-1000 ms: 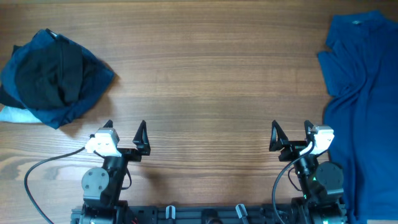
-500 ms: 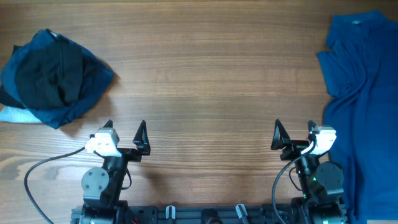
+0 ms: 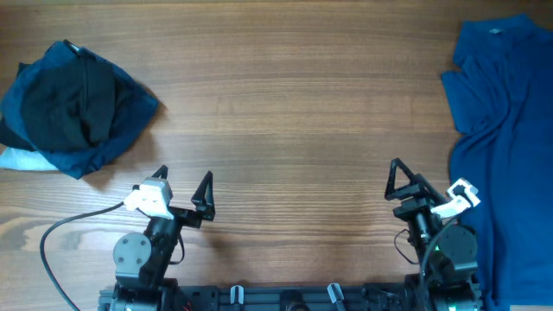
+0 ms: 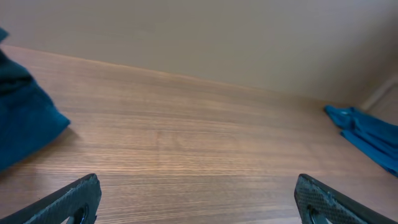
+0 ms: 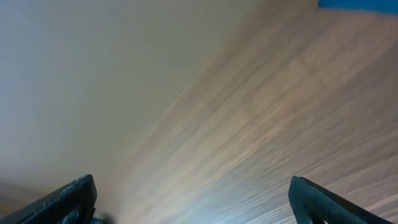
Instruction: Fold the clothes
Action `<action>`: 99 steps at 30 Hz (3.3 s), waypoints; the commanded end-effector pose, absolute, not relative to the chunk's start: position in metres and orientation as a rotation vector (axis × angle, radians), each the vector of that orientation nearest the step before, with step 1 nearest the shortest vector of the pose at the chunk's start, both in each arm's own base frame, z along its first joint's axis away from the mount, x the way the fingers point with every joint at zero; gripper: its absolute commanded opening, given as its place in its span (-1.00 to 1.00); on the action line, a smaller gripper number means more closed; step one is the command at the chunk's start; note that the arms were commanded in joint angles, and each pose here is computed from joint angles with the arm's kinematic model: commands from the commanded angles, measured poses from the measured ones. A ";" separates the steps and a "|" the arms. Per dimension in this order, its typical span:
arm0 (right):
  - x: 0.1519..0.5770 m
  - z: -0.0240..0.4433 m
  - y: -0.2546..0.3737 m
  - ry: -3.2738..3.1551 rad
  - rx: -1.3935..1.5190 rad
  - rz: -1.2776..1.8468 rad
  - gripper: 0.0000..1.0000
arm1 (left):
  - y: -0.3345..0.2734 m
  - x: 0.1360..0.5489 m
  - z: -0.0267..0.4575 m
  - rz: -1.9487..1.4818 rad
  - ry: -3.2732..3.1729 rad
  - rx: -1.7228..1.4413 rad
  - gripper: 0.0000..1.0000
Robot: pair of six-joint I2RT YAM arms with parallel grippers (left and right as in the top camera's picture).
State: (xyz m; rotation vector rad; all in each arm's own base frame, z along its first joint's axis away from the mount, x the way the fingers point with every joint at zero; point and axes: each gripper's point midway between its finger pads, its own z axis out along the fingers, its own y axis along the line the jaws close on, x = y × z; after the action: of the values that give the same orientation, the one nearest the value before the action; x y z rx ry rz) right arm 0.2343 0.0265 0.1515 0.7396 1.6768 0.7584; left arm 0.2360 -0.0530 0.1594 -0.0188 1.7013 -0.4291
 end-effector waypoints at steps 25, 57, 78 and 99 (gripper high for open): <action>0.351 0.218 0.077 2.493 0.117 0.438 0.99 | -0.053 0.302 0.265 -0.353 2.380 -0.179 0.99; 0.474 -0.005 -0.169 2.553 0.932 -0.115 0.14 | -0.064 0.310 0.257 -0.379 2.508 -0.086 0.99; 0.452 -0.007 0.158 2.854 0.034 0.795 -0.91 | -0.053 0.304 0.257 -0.300 2.513 -0.108 0.99; 0.329 0.103 0.355 2.612 -0.788 0.525 -0.19 | -0.017 0.280 0.313 -0.156 2.294 -0.199 0.94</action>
State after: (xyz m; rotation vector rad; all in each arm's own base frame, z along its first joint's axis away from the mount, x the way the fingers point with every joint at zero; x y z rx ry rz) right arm 0.2739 0.3928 0.0398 -1.1563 2.6417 0.6209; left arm 0.2697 -0.0002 0.3203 -0.2567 2.2425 -0.0526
